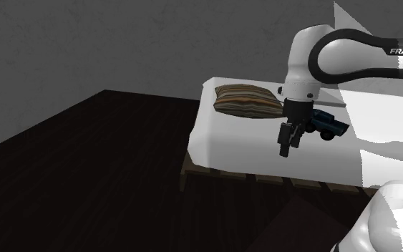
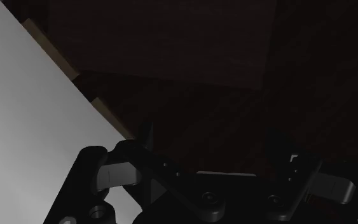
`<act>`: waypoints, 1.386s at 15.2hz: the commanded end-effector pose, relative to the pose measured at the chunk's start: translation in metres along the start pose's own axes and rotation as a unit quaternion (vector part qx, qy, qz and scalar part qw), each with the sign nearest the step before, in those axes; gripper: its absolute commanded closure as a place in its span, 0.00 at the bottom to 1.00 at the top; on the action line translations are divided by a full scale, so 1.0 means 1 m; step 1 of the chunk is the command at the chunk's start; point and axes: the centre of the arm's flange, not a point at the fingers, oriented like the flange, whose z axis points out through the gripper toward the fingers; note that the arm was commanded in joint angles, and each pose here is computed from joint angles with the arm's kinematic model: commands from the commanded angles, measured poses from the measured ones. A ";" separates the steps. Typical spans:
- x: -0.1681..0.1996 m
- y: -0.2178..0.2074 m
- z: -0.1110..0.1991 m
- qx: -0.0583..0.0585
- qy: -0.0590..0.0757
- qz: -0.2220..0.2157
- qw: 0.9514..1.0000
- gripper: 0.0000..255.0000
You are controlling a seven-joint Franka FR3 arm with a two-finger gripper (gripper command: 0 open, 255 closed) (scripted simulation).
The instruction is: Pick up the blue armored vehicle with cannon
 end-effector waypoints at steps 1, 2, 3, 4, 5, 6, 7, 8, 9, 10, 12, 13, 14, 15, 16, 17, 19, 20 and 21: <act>0.000 0.000 0.000 0.000 0.000 0.000 1.000 0.00; 0.002 0.012 -0.004 -0.001 0.001 0.000 1.000 0.00; 0.003 0.024 -0.008 -0.002 0.001 0.000 1.000 0.00; 0.005 0.037 -0.011 -0.003 0.002 0.000 1.000 0.00; 0.006 0.049 -0.015 -0.004 0.003 0.000 1.000 0.00; 0.008 0.061 -0.019 -0.006 0.003 -0.001 1.000 0.00; 0.009 0.073 -0.023 -0.007 0.004 -0.001 1.000 0.00; 0.011 0.085 -0.027 -0.008 0.005 -0.001 1.000 0.00; 0.012 0.097 -0.031 -0.009 0.005 -0.001 1.000 0.00; 0.014 0.109 -0.035 -0.010 0.006 -0.001 1.000 0.00; 0.017 0.134 -0.043 -0.012 0.007 -0.001 1.000 0.00; 0.018 0.146 -0.047 -0.013 0.008 -0.001 1.000 0.00; 0.020 0.158 -0.051 -0.014 0.009 -0.001 1.000 0.00; 0.021 0.170 -0.055 -0.016 0.009 -0.002 1.000 0.00; 0.023 0.182 -0.060 -0.017 0.010 -0.002 1.000 0.00; 0.024 0.194 -0.064 -0.018 0.011 -0.002 1.000 0.00; 0.027 0.218 -0.072 -0.020 0.012 -0.002 1.000 0.00; 0.029 0.230 -0.076 -0.021 0.013 -0.002 1.000 0.00; 0.030 0.242 -0.081 -0.022 0.013 -0.002 1.000 0.00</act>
